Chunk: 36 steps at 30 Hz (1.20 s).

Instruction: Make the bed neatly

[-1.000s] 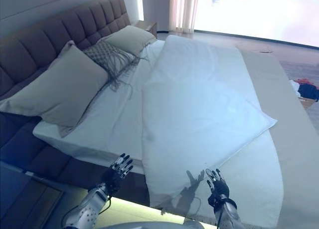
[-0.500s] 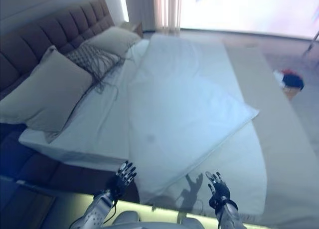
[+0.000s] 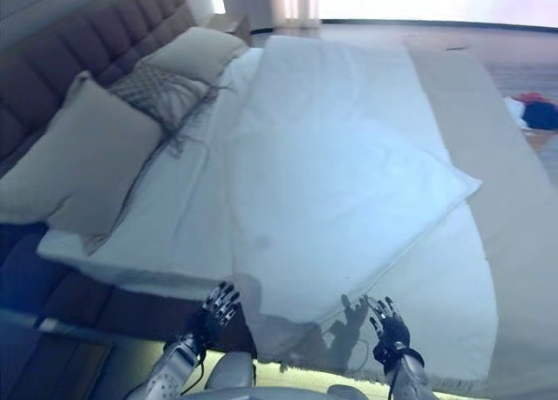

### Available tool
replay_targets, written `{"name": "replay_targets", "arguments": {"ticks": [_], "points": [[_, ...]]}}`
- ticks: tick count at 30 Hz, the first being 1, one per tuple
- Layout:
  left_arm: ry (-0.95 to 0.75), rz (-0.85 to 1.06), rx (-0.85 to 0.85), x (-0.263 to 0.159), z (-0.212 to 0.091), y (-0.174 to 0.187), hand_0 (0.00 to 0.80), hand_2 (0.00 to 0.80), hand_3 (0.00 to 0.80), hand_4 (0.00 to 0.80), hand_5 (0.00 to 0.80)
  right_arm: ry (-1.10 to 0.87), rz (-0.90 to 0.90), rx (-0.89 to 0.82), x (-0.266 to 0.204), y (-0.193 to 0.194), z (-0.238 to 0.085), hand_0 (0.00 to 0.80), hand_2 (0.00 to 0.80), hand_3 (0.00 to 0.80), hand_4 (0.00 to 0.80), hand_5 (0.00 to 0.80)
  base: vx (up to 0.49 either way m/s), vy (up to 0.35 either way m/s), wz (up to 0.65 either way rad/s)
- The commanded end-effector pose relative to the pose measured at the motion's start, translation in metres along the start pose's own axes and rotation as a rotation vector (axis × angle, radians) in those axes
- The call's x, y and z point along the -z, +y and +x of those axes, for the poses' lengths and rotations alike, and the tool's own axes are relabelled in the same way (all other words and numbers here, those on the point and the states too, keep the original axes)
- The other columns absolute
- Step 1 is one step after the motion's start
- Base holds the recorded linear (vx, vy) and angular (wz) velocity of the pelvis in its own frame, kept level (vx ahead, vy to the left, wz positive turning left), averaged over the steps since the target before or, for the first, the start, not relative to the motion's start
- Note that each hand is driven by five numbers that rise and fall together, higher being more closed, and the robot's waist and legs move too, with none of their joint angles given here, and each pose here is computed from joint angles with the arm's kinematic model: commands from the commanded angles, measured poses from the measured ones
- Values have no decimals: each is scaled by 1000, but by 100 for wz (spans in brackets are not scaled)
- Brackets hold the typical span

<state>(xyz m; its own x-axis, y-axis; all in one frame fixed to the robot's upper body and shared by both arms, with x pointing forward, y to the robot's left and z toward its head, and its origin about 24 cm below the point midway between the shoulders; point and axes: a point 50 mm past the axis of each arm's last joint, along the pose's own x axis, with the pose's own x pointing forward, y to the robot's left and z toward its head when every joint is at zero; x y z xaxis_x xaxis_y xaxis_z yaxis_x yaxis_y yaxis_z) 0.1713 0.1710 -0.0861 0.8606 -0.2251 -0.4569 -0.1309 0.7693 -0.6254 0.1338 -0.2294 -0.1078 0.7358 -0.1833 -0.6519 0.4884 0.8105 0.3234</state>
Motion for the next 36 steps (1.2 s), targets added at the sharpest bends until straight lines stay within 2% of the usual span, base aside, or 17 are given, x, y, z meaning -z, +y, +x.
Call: {"name": "replay_targets", "arguments": {"ticks": [1,8,12,18,23,28,30,35,36], "points": [[-83,108,113,-25,1,-14,0,0,0,0,0,-83,52,-6,-5,-2,-11,0,0,0,0,0,111,224,24],[-138,145,99,-53,6,-17,0,0,0,0,0,-121,49,-51,-17,25,1,0,0,0,0,0,31,32,9],[-163,124,63,-55,8,-15,0,0,0,0,0,-105,42,-38,-25,39,14,0,0,0,0,0,-62,-114,27],[-112,137,75,-46,12,-17,0,0,0,0,0,-121,52,46,-36,31,16,0,0,0,0,0,-100,-10,18],[-71,127,15,-36,13,-11,0,0,0,0,0,-140,64,98,-50,28,24,0,0,0,0,0,19,188,-5],[-60,176,11,-45,18,-12,0,0,0,0,0,-158,181,199,-47,18,23,0,0,0,0,0,39,162,-20],[-59,200,14,-49,14,-8,0,0,0,0,0,-163,323,254,-42,9,22,0,0,0,0,0,20,-29,-12],[-121,285,71,-77,22,-20,0,0,0,0,0,-228,473,245,-63,7,36,0,0,0,0,0,-235,-315,-14],[-169,314,94,-94,27,-28,0,0,0,0,0,-264,528,192,-85,13,44,0,0,0,0,0,-391,-444,26]]}}
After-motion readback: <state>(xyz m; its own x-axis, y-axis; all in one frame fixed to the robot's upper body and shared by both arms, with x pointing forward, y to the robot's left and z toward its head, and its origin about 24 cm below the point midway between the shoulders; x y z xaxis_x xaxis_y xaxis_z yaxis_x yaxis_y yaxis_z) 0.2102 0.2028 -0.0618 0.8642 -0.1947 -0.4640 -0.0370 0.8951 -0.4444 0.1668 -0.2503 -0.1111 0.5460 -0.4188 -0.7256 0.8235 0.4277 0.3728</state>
